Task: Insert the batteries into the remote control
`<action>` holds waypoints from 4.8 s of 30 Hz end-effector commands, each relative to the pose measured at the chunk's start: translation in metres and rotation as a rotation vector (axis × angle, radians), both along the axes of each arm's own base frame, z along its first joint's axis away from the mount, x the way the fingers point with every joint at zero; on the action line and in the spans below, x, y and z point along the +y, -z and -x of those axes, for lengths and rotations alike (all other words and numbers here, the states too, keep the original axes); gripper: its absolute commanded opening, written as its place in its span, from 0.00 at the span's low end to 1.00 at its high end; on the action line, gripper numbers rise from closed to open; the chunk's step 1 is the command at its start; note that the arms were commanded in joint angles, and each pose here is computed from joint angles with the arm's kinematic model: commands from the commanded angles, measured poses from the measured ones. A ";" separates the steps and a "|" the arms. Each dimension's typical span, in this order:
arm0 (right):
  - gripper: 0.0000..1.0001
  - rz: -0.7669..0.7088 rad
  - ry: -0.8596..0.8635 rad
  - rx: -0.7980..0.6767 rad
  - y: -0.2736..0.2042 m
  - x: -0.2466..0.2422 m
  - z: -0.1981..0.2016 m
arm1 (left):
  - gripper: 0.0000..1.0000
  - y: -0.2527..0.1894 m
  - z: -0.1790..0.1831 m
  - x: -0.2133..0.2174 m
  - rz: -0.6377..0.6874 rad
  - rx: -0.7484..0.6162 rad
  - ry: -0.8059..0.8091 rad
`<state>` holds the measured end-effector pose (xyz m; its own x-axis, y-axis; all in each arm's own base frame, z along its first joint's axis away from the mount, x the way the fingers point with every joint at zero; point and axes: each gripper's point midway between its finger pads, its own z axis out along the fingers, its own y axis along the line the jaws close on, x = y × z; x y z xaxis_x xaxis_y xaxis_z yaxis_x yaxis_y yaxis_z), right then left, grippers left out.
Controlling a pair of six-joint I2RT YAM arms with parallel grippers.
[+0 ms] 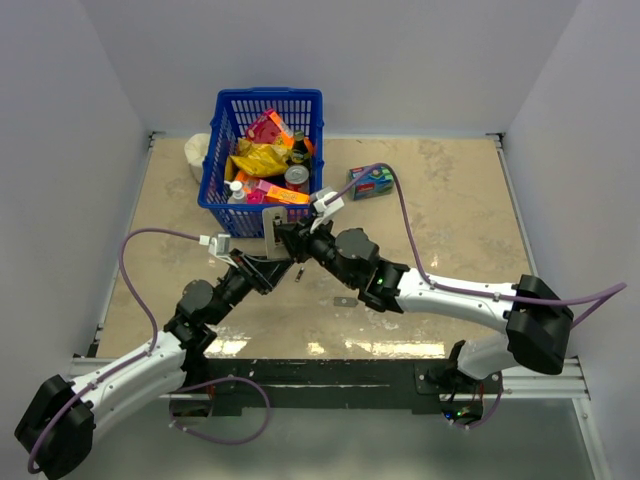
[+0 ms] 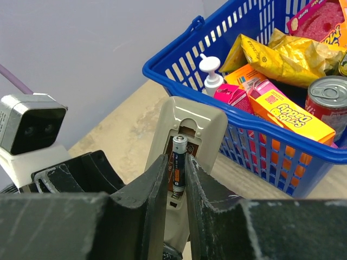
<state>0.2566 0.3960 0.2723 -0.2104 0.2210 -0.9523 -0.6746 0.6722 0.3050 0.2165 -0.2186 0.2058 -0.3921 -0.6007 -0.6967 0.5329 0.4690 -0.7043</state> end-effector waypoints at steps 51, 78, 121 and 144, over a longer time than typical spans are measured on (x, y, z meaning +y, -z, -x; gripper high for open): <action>0.56 0.137 0.016 -0.146 -0.084 -0.032 0.007 | 0.00 -0.034 -0.005 0.007 0.012 -0.069 -0.043; 0.52 0.430 -0.553 -0.710 -0.072 -0.034 0.027 | 0.00 -0.051 0.015 -0.007 0.018 -0.115 0.085; 0.18 0.505 -0.735 -0.569 -0.013 -0.016 0.031 | 0.00 -0.080 0.031 -0.011 0.059 -0.254 0.159; 0.00 0.578 -0.749 -0.446 0.048 -0.025 0.029 | 0.00 -0.133 0.068 0.004 0.194 -0.506 0.206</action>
